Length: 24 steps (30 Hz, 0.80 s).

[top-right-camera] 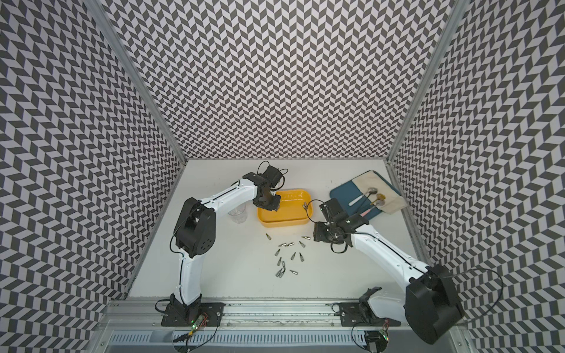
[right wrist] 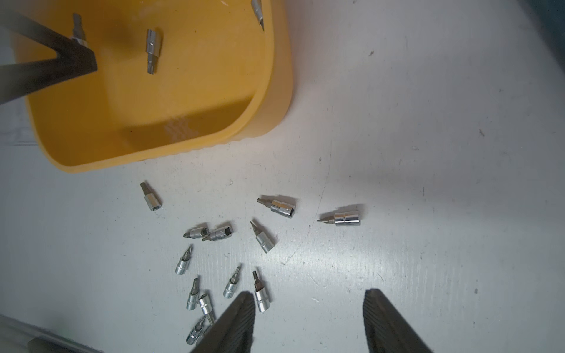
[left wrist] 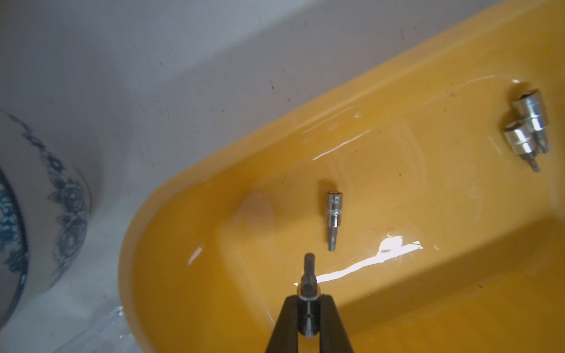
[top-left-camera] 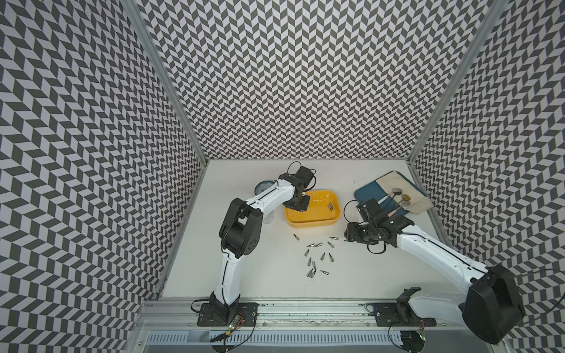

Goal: Put the bit on the desktop into the storage box
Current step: Place the screwdriver bit in the storage box.

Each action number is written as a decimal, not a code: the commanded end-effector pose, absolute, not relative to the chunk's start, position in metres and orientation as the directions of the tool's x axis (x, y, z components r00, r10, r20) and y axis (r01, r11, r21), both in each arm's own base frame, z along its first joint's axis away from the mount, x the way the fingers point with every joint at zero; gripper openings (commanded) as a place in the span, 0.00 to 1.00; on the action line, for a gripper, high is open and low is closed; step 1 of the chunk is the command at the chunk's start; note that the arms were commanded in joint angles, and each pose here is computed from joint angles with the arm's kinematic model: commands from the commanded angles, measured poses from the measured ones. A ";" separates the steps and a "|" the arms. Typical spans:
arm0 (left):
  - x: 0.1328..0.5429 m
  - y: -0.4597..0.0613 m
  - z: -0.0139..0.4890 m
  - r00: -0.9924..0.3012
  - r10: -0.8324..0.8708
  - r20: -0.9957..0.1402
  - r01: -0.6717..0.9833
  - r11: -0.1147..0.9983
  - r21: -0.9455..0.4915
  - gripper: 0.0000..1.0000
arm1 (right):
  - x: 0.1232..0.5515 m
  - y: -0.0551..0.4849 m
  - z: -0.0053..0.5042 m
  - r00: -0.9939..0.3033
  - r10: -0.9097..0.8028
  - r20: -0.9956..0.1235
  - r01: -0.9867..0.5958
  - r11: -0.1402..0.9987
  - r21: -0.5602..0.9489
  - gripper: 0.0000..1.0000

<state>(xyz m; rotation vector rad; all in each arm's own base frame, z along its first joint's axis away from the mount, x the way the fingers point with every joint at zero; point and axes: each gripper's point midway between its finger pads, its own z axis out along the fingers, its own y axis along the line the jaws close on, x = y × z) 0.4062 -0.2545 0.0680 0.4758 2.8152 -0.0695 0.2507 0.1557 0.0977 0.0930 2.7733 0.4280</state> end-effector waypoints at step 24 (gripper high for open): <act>0.418 -0.252 0.036 -0.903 0.329 -0.275 0.340 0.940 0.007 0.00 | 0.250 0.156 0.046 -0.963 0.107 -0.248 0.033 0.958 0.286 0.61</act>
